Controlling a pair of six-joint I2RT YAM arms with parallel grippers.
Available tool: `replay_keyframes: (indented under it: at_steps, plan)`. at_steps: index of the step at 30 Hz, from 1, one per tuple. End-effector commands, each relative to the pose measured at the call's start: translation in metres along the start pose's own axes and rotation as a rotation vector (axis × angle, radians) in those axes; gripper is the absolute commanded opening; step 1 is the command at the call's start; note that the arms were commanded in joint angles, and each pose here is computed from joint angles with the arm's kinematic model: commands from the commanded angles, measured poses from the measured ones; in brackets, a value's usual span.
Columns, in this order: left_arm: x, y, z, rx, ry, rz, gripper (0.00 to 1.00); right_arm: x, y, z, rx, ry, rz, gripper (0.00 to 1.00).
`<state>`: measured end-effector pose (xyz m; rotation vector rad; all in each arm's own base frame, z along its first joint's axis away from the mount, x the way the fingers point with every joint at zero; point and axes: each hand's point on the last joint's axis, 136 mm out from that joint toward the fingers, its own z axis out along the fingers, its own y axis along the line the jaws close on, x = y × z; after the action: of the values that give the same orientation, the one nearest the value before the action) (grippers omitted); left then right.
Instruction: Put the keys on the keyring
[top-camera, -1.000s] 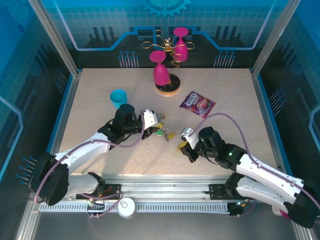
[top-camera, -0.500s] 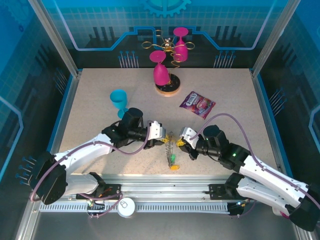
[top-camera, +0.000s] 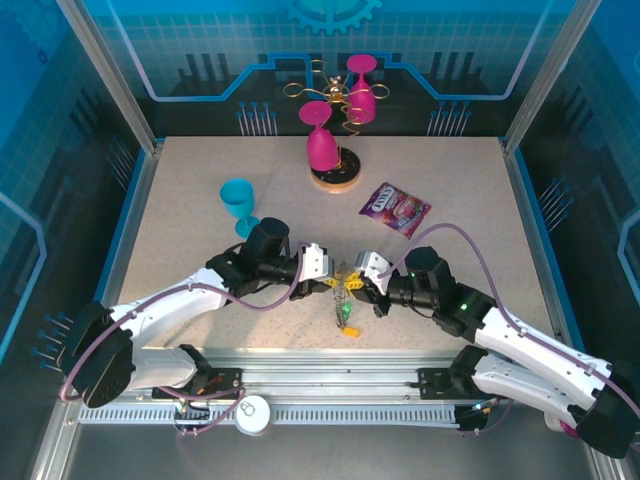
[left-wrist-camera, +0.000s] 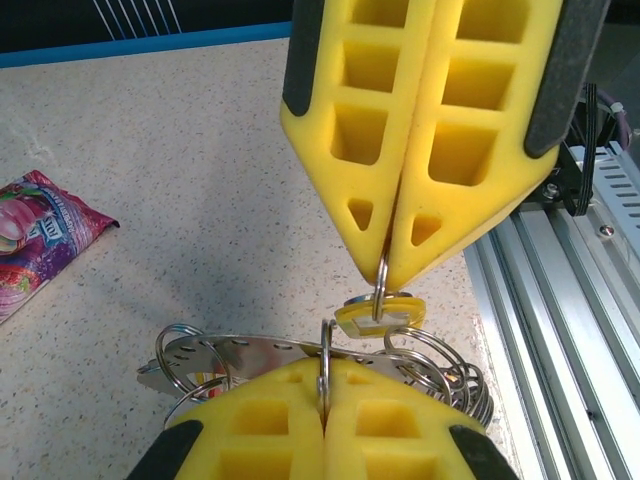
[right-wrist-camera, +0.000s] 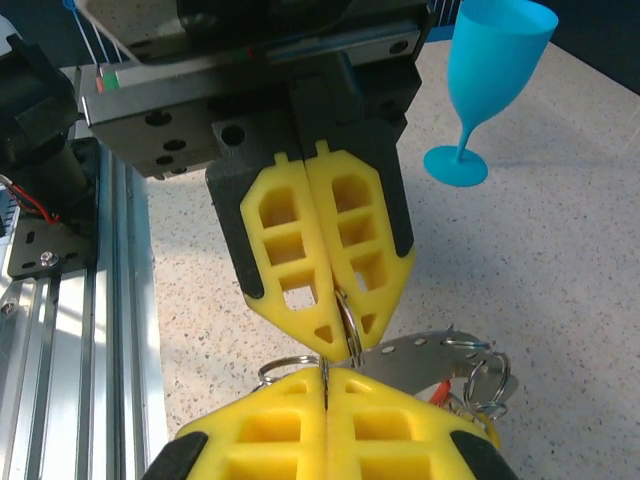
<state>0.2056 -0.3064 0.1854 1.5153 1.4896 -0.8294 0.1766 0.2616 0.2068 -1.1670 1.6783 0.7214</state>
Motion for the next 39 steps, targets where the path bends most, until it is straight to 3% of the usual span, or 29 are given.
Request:
replay_keyframes:
  at_steps: [1,15,28,39]
  plan:
    - [-0.011,0.004,0.001,-0.013,-0.022,0.019,0.00,-0.022,-0.006,-0.001,0.016,-0.065,-0.017,0.00]
    - [-0.011,0.002,0.002,-0.004,-0.025,0.023,0.00,-0.020,-0.019,0.005,0.083,-0.055,0.013,0.00]
    - [-0.016,0.006,0.002,-0.050,-0.034,0.022,0.00,-0.013,-0.050,0.007,0.248,-0.017,0.157,0.00]
    - [-0.021,0.012,-0.001,-0.150,-0.064,0.136,0.00,-0.008,-0.049,0.012,0.236,0.020,0.211,0.00]
